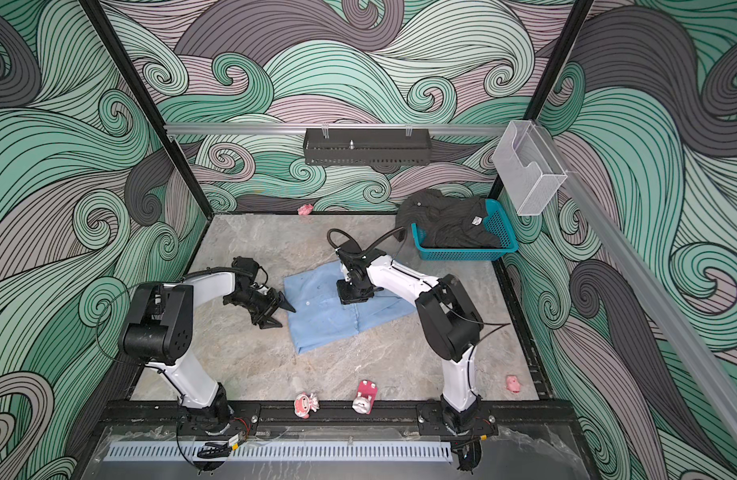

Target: Fold and stack the long sleeve shirts

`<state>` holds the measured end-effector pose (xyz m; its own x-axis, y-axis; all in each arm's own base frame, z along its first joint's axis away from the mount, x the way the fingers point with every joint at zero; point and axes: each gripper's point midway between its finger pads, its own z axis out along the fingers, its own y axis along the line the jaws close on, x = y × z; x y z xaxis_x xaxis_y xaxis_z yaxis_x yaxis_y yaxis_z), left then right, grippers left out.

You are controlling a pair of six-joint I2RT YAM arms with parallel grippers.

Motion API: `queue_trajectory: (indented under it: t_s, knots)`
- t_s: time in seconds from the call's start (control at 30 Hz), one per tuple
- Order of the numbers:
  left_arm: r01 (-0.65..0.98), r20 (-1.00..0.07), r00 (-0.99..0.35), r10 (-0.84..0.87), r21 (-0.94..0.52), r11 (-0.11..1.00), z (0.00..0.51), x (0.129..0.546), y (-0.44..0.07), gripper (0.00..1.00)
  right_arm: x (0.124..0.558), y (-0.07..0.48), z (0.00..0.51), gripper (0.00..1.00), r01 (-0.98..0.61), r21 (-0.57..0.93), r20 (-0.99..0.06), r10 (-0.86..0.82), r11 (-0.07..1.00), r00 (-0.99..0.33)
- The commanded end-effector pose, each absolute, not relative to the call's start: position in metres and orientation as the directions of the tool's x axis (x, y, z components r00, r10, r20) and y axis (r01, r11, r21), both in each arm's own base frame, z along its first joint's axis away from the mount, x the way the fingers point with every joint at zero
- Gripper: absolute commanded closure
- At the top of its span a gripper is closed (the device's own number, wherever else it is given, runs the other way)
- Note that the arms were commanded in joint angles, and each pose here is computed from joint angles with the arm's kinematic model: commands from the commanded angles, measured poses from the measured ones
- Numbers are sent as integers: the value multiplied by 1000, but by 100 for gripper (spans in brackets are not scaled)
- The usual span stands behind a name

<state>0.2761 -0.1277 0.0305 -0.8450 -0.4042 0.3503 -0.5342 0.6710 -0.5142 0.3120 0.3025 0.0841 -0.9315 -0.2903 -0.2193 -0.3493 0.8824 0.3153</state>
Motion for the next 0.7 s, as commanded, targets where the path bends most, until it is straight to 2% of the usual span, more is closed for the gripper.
queue_trajectory:
  t_s: [0.0,0.13,0.33,0.53,0.67]
  knots:
    - [-521,326,-854,-406,-522,675,20,284,-126,34,317,322,111,66,-361,383,-251,-280,850,-927]
    - [-517,324,-856,-403,-550,656,12,287,-133,35,328,334,93,66,-349,393,-217,-283,851,-934]
    - [-511,336,-859,-386,-558,654,6,283,-139,37,332,320,39,68,-279,369,-96,-262,886,-960]
    - [-520,354,-853,-382,-535,666,-3,274,-137,43,328,302,10,68,-227,349,-22,-234,909,-972]
    - [-523,356,-851,-386,-519,676,-11,273,-137,49,326,302,7,68,-222,354,-12,-233,908,-972]
